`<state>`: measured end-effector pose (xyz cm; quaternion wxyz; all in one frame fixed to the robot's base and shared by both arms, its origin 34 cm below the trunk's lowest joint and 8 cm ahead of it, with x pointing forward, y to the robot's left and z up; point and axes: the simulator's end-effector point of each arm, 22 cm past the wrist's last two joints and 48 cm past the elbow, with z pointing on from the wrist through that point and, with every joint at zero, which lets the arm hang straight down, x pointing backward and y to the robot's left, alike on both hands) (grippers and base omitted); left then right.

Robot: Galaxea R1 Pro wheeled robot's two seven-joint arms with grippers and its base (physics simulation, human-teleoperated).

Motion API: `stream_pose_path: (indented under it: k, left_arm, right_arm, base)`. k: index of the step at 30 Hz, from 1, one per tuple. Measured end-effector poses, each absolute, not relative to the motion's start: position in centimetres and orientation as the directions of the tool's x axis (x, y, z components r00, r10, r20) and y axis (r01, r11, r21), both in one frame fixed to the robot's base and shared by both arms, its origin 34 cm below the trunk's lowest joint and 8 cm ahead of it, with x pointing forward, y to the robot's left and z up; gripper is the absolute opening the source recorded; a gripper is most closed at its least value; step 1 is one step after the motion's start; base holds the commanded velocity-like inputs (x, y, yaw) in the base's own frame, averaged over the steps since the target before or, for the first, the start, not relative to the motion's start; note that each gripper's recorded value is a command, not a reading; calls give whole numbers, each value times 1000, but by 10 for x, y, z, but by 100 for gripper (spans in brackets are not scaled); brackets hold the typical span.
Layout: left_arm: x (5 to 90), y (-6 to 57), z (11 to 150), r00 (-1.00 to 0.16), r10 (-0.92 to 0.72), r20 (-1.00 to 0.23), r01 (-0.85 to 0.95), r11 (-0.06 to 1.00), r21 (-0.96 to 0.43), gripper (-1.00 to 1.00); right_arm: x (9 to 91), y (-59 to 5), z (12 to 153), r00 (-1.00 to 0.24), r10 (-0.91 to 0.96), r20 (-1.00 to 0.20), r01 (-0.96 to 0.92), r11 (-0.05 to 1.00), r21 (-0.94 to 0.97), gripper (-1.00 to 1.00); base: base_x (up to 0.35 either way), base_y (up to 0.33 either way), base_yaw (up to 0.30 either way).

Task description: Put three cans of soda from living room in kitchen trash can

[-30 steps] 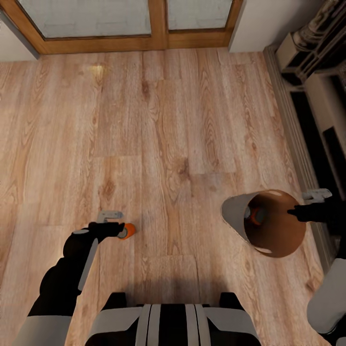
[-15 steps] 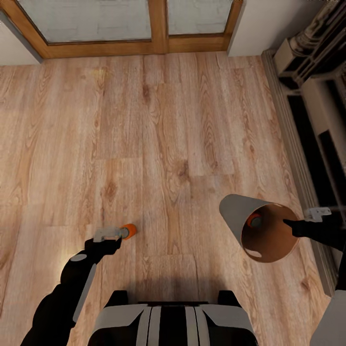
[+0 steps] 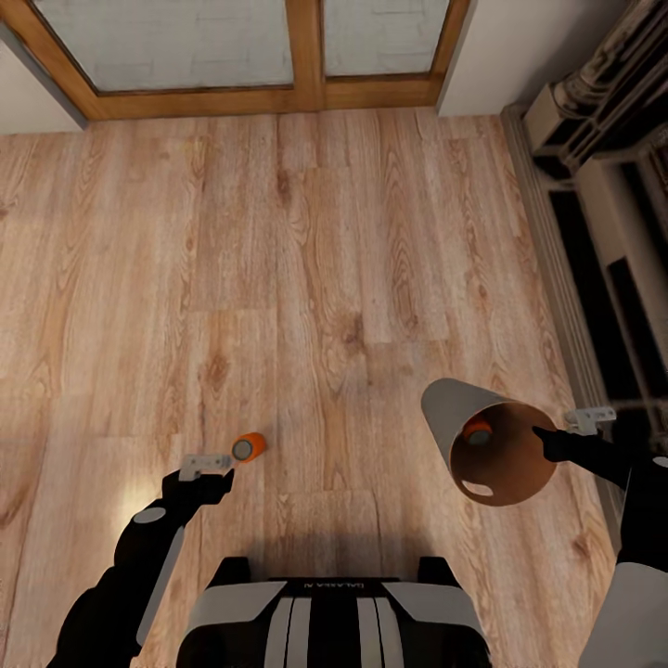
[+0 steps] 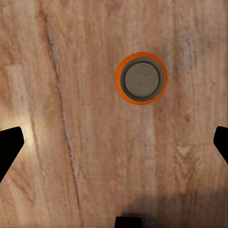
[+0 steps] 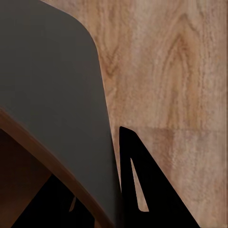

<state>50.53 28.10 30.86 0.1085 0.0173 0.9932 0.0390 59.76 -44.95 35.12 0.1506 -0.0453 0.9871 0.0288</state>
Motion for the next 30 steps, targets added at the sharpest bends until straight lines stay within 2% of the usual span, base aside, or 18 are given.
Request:
stream_pose_path:
  k: [9,16,21,30]
  left_arm:
    - [504,280,318,-977,39,-211,23,997,78,100]
    - [508,280,320,-972,49,-231,31,996,83,100]
    - [508,280,319,-971,46,-235,27,996,81,100]
    - [508,282,320,-970,50,-237,29,995,95,100]
  right_arm:
    - [597,-443,358,-952,-82,-295,-101,994,50,-100]
    - [597,-440,357,-952,-80,-297,-101,993,56,-100]
    - [597,-438,356,-952,-80,-296,-101,993,57,-100]
    - [595,-435,354,-953,-81,-292,-102,993,59,-100]
  base:
    - [2,0,0]
    - [223,0,0]
    - [61,0,0]
    - [-193,0,0]
